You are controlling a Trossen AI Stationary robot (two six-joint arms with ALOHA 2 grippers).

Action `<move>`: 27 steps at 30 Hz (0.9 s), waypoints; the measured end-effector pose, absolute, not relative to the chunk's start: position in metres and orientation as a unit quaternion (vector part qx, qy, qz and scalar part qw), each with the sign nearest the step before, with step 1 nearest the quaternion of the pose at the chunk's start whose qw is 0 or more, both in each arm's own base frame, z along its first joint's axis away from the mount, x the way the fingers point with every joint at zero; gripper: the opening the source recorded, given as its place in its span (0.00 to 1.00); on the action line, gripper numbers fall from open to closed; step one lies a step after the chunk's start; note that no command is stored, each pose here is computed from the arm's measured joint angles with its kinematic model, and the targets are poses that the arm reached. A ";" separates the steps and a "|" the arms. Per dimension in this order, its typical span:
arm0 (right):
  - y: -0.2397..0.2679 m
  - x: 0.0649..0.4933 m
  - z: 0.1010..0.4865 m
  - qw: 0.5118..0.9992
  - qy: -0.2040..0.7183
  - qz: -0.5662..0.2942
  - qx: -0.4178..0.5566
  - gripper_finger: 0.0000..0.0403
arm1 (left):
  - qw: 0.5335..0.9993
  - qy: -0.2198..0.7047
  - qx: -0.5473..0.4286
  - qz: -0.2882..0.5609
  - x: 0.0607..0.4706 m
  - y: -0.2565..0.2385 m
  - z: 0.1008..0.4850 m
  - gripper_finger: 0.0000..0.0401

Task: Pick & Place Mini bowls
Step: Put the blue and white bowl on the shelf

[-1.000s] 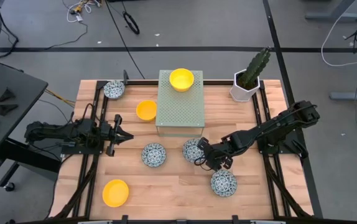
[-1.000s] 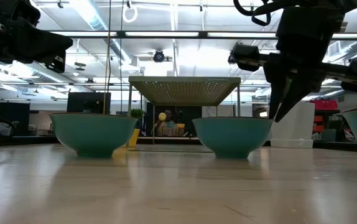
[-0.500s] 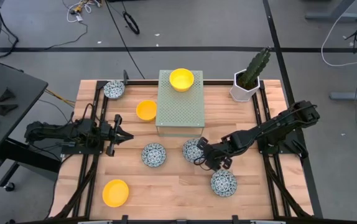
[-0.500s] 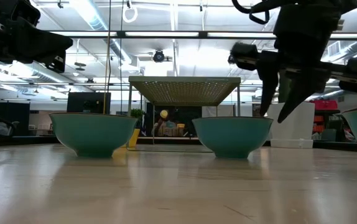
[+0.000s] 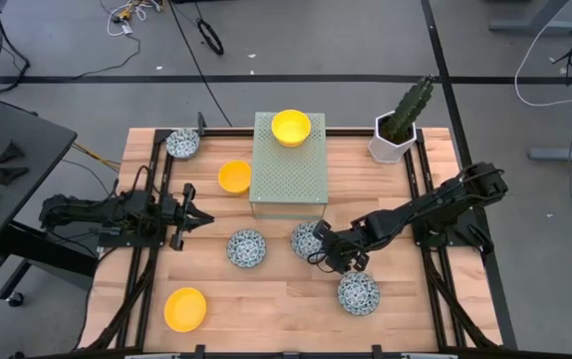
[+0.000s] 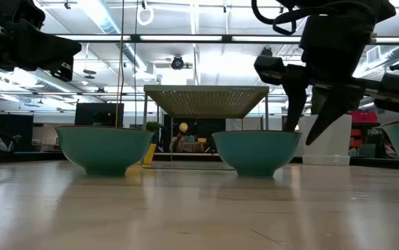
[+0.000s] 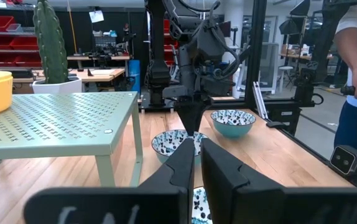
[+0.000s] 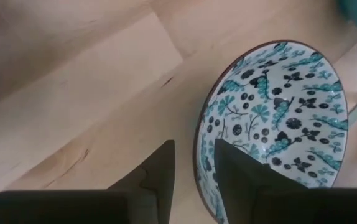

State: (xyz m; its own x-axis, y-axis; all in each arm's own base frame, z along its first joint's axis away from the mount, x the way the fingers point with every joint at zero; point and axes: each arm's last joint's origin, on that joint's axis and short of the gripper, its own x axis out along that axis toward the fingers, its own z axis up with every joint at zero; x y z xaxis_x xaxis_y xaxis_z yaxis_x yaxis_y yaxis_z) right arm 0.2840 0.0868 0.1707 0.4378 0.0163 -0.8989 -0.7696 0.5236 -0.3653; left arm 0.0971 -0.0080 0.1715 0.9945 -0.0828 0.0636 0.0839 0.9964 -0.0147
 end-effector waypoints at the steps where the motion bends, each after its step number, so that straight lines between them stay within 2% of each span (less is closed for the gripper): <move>1: 0.087 0.284 0.170 0.742 0.459 0.265 -0.410 0.29 | 0.999 -0.031 -0.009 -0.042 0.097 -0.008 0.171 0.09; 12: 0.087 0.284 0.169 0.739 0.463 0.266 -0.409 0.27 | 0.999 -0.032 -0.009 -0.042 0.097 -0.008 0.171 0.09; 27: 0.086 0.284 0.169 0.737 0.466 0.263 -0.413 0.05 | 0.999 -0.032 -0.009 -0.042 0.097 -0.008 0.172 0.09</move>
